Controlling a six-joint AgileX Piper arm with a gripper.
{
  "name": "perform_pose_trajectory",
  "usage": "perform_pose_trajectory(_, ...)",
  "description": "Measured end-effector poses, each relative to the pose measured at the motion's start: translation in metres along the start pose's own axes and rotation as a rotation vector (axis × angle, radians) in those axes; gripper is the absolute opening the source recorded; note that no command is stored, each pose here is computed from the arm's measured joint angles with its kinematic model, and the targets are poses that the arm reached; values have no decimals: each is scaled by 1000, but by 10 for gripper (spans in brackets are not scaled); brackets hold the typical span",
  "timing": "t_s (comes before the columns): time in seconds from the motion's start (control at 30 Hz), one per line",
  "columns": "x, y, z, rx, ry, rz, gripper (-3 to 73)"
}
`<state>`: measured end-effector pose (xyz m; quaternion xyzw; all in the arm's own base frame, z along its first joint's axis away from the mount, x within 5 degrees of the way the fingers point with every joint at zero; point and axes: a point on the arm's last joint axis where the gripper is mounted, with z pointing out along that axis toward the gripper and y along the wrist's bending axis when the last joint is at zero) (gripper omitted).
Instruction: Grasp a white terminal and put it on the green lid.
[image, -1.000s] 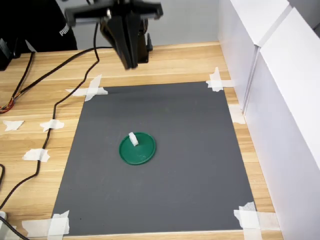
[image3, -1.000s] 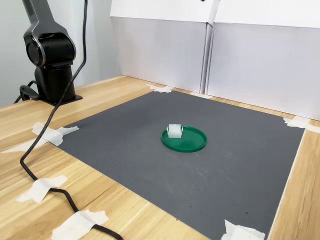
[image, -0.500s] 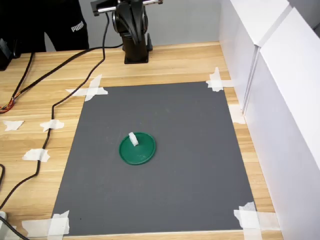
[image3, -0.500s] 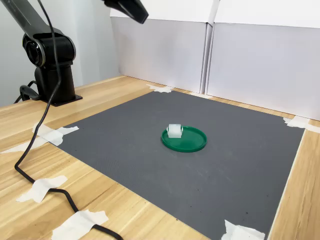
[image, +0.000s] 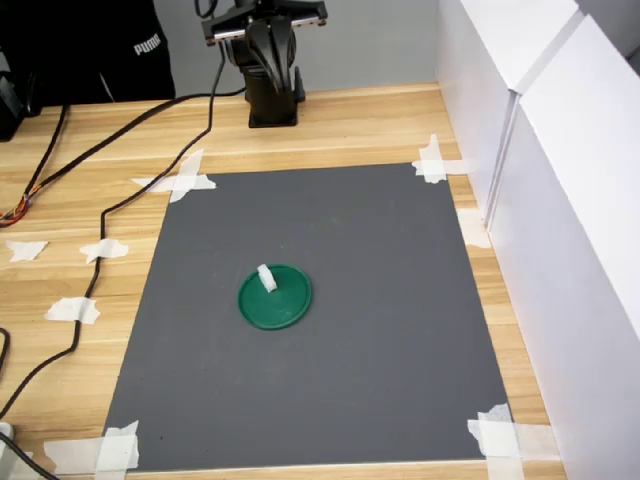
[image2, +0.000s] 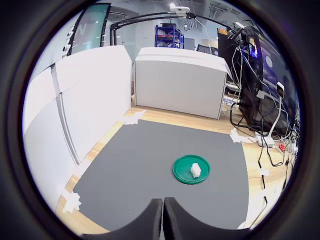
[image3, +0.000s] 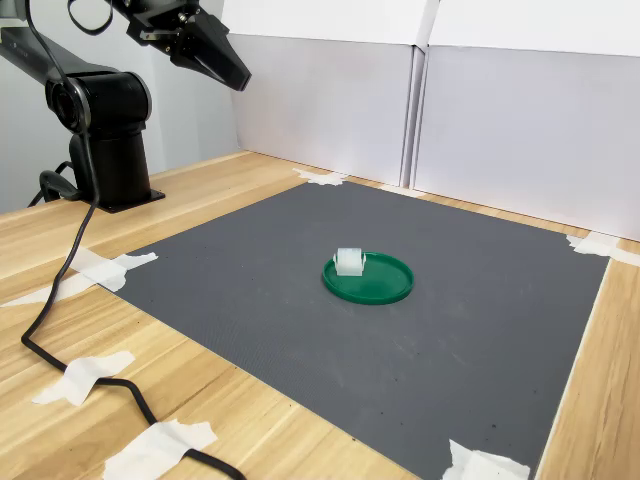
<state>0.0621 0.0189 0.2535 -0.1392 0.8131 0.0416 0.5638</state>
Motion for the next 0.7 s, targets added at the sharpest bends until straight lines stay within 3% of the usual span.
perform_pose_trajectory(0.33, 33, 7, -7, 9, -77, -11, -16)
perform_pose_trajectory(0.7, 34, 7, -12, 18, -128, -15, -16)
